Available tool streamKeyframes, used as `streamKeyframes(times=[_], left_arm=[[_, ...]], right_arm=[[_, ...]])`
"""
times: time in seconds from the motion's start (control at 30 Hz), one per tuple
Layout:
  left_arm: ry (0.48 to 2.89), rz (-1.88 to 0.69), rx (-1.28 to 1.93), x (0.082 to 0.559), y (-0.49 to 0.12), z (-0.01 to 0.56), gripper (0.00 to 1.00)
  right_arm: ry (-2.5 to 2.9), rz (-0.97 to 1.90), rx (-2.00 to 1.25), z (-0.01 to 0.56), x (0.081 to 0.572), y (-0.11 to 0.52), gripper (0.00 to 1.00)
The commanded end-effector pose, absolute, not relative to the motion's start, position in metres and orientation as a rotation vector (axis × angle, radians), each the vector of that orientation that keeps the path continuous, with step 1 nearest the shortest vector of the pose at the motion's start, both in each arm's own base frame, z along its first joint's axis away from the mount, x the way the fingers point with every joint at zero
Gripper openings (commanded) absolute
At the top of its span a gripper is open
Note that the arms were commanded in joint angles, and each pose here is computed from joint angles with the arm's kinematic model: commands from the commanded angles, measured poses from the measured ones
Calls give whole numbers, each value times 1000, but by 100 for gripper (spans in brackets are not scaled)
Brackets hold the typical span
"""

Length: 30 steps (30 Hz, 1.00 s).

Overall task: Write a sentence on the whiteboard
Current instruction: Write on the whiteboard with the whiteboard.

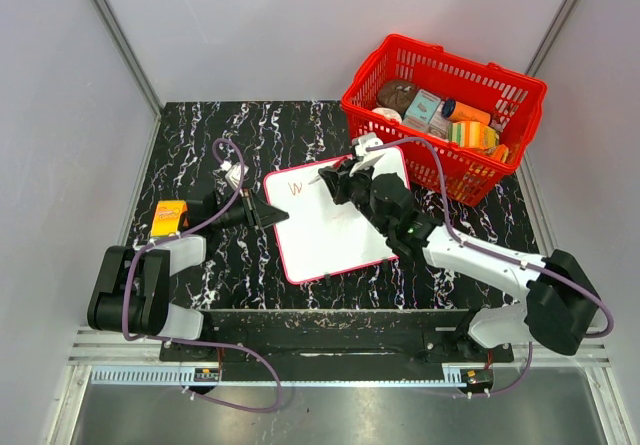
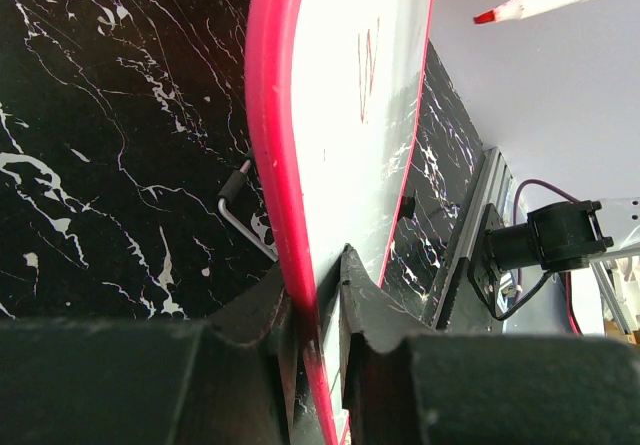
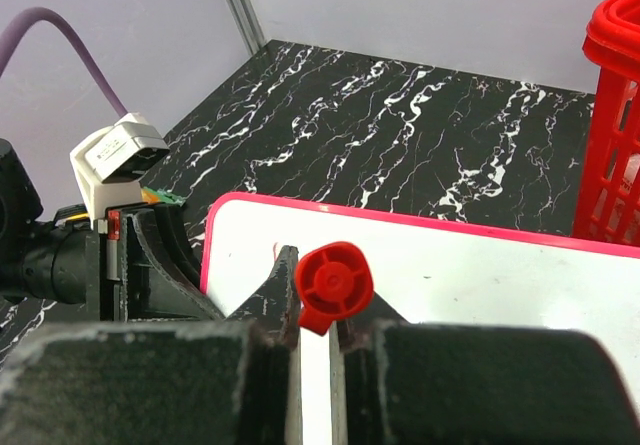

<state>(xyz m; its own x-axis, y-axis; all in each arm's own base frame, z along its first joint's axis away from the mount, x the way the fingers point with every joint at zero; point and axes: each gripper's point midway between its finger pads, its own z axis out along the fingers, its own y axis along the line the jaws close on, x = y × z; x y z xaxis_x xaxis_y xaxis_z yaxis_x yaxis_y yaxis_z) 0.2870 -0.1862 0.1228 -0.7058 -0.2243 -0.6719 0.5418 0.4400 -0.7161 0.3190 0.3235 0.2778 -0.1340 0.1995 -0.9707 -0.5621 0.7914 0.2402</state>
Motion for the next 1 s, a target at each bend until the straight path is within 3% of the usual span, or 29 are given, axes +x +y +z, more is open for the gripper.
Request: streamKeyframes(times=[0.0, 0.97], left_arm=[[1923, -1127, 348, 307, -178, 111, 0], [1926, -1127, 356, 306, -180, 111, 0]], right_arm=[[1568, 668, -268, 280, 326, 324, 0], [1536, 659, -209, 287, 343, 332, 0]])
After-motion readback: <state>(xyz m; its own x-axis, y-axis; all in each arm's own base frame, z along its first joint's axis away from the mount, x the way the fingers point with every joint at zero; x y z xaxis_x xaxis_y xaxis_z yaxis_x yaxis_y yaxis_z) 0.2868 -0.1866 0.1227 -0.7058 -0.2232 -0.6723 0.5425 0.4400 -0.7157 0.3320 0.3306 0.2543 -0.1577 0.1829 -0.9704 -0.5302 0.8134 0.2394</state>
